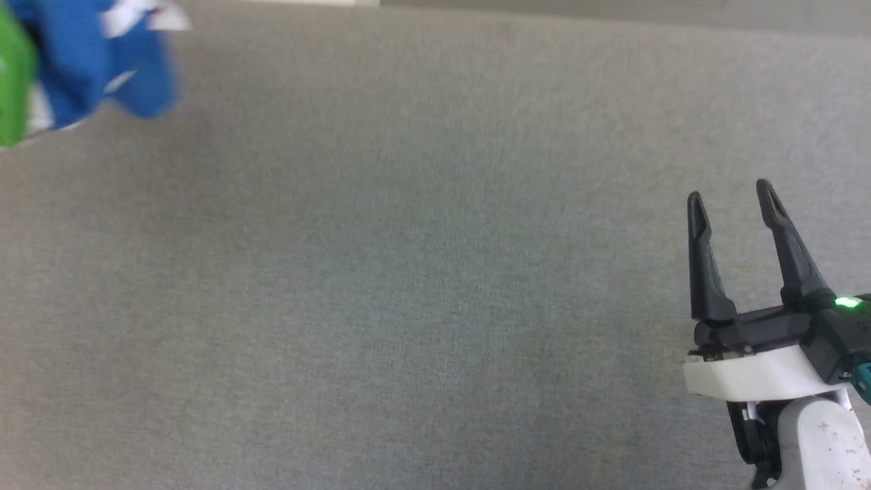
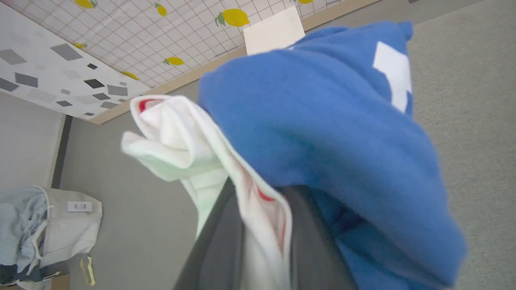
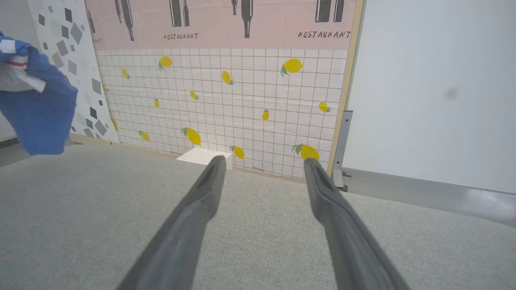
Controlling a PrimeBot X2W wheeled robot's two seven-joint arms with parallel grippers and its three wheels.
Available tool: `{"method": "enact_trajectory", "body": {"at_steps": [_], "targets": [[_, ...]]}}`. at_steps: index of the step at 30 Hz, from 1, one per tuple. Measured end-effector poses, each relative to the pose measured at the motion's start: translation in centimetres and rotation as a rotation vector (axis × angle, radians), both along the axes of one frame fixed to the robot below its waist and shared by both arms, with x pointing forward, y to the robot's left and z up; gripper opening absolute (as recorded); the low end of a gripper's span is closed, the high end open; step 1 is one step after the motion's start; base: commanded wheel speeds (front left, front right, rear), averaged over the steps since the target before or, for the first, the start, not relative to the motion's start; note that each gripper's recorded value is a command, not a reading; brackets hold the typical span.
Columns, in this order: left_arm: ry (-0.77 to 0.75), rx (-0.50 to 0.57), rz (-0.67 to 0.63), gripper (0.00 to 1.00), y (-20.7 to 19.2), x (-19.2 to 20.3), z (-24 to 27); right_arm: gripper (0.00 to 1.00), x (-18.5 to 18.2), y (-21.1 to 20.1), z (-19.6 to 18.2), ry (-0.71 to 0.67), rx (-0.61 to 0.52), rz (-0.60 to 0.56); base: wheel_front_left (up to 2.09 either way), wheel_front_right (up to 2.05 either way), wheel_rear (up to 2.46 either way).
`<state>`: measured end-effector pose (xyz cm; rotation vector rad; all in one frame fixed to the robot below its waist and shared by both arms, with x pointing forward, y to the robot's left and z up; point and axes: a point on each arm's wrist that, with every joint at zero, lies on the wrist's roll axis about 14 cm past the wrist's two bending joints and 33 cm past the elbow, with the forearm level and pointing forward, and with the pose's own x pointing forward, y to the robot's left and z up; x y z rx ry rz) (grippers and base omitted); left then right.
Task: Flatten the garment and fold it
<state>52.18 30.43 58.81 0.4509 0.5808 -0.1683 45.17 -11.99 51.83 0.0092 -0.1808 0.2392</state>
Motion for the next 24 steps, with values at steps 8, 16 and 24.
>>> {"method": "enact_trajectory", "body": {"at_steps": [8,16,24], "targets": [[-0.05,-0.011,-0.333,0.0,-12.1,-0.8,2.2,1.0,-2.1,-2.0,3.0,-0.061,0.012,-0.051,0.0,0.0,0.0],[0.013,-0.084,-0.636,0.0,-24.1,-2.1,-1.2,1.0,-4.8,-6.8,3.7,-0.063,-0.006,-0.188,0.0,0.0,0.0],[0.182,-0.146,-0.894,0.0,-33.3,-7.4,-7.9,1.0,-7.7,-11.2,3.6,-0.045,-0.019,-0.322,0.0,0.0,0.0]]}}
